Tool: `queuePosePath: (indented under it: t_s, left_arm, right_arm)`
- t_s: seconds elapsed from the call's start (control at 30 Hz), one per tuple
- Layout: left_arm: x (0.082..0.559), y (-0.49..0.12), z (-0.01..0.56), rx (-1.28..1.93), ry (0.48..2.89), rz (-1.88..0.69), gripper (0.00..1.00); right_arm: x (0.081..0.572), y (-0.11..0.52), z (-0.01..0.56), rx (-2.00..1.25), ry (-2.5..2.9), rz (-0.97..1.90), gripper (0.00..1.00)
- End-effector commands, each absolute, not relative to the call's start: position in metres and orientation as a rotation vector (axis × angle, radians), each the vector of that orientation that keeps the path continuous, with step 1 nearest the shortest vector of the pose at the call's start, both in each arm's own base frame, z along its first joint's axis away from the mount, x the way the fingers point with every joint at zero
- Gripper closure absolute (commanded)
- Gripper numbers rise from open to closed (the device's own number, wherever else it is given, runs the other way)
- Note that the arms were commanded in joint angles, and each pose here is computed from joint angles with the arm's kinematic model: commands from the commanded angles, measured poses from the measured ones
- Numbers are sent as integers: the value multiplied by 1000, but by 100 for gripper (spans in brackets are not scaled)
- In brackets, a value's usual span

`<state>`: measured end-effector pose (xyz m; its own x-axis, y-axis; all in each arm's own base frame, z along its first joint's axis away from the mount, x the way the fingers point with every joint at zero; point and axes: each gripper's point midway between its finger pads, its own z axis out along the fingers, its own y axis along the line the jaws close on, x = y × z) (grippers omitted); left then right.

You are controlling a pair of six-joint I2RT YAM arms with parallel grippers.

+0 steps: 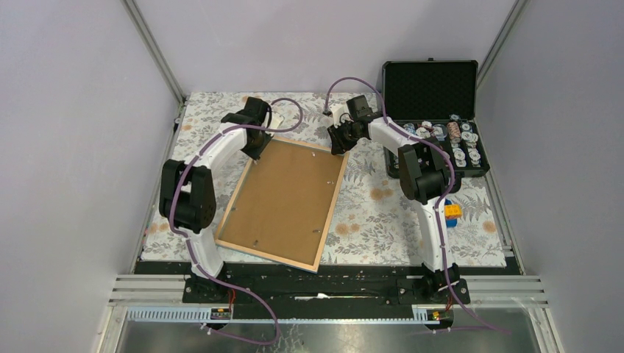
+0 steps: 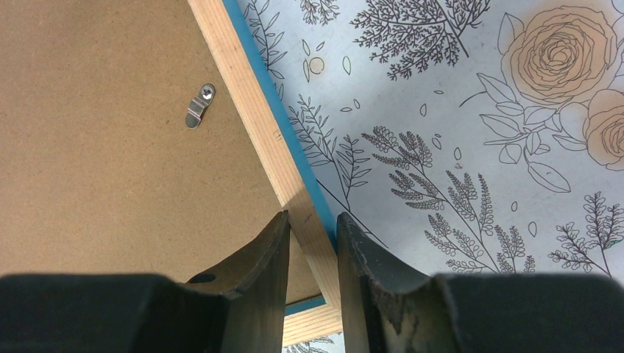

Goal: Take the photo out of the frame

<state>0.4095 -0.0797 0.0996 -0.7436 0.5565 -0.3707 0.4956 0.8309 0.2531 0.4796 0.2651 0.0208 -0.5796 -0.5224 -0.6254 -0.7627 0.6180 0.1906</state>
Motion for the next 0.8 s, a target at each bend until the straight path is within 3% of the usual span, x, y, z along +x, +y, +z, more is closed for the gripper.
queuePosePath:
  t_s: [0.0,0.43,0.77]
  left_arm:
    - [428,-109,98,780,2508,118,100]
    - [410,-118,94,819,2537,53,100]
    - [435,-121,140,729,2436,39,100]
  right_arm:
    - [463,254,18,-1013,2397,598,100]
    - [464,253,17,-1021,2396,591,100]
    - [463,254,16,-1011,2403,596,100]
